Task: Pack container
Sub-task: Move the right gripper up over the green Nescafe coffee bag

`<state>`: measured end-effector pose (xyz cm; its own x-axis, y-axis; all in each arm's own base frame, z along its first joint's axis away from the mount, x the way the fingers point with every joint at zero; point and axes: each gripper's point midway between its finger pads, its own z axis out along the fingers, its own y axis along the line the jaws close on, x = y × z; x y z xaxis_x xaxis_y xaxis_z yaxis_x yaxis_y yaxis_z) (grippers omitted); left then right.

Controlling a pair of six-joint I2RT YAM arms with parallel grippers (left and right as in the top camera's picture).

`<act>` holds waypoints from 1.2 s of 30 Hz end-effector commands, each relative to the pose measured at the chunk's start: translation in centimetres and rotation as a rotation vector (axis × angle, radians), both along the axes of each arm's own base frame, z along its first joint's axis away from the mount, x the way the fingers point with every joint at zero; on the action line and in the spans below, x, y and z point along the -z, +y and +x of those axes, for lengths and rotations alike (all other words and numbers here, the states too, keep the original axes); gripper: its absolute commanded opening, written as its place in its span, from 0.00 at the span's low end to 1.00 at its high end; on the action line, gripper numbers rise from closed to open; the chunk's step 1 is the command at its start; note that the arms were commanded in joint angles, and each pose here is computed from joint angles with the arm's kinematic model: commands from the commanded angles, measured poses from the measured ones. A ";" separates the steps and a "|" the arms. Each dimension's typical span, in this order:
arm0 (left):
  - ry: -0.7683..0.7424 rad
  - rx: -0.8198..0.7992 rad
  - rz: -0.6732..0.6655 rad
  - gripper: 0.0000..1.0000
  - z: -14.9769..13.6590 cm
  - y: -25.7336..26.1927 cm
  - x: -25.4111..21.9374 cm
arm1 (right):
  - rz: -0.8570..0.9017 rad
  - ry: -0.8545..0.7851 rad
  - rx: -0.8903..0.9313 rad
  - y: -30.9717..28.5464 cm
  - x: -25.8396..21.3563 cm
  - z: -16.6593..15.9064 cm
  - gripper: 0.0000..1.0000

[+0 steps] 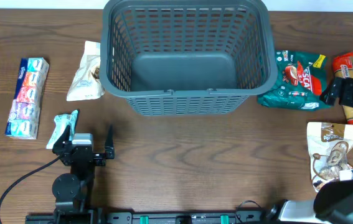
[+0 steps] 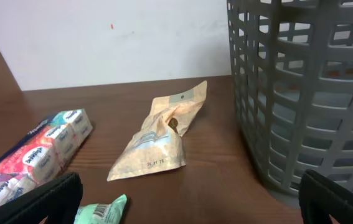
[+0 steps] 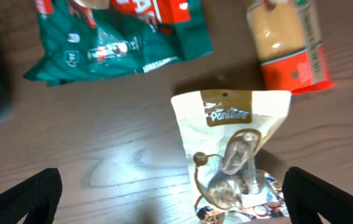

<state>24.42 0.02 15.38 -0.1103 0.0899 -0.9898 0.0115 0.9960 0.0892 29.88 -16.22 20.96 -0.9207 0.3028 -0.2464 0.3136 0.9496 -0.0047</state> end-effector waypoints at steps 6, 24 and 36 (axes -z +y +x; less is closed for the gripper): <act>0.040 -0.009 0.007 0.99 0.0 0.2 1.6 | 0.165 -0.131 -0.197 1.6 1.6 4.3 0.99; 0.040 -0.009 0.007 0.99 0.0 0.2 1.6 | -0.019 -0.229 -0.493 6.6 2.5 11.8 0.99; 0.040 -0.009 0.007 0.99 0.0 0.2 1.6 | -0.092 -0.235 -0.078 2.9 2.0 12.4 0.99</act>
